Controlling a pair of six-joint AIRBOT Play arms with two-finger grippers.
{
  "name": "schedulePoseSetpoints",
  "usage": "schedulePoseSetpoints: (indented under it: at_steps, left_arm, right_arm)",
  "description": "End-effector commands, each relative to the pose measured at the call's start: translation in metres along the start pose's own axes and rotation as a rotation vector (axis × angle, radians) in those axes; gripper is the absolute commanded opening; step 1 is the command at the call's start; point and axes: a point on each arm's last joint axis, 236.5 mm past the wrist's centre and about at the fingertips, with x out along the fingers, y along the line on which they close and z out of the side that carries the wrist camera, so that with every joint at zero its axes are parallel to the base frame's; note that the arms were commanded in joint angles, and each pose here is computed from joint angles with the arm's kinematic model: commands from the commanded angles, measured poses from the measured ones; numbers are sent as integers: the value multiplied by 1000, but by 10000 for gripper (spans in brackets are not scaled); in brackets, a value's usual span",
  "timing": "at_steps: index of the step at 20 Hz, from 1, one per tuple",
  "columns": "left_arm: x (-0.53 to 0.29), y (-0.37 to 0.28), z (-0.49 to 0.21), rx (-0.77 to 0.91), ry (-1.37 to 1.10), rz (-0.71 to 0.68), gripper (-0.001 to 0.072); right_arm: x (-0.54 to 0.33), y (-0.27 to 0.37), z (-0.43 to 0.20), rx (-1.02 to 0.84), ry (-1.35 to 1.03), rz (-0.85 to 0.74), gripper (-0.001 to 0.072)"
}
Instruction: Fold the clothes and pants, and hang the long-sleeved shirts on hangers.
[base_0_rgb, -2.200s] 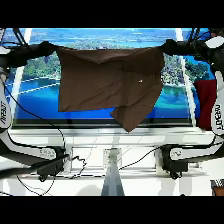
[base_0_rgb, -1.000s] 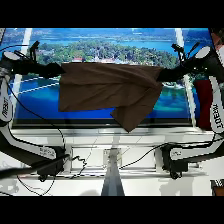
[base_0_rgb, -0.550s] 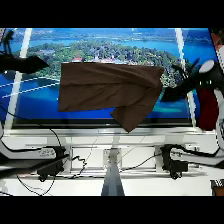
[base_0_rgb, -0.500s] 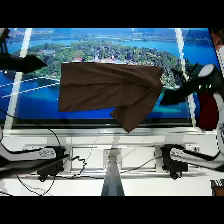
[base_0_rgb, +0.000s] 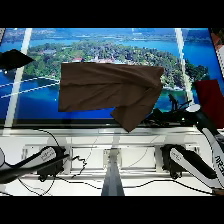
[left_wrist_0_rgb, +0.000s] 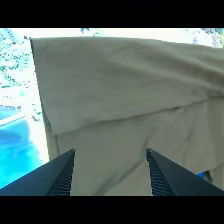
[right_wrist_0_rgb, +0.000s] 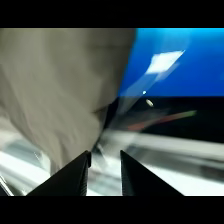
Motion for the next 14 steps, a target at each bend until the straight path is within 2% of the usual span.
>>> schedulePoseSetpoints:
  at_steps: [1,6,14]
  left_arm:
    - [-3,-5,-6,-37,14,-7,480]
    - [24,6,-50,-147,115,-47,480]
    - [28,44,-137,-433,213,-68,464]
  right_arm:
    - [6,-1,17,59,-117,35,222]
    - [5,6,27,7,-161,62,223]
    - [29,22,0,-159,-78,21,220]
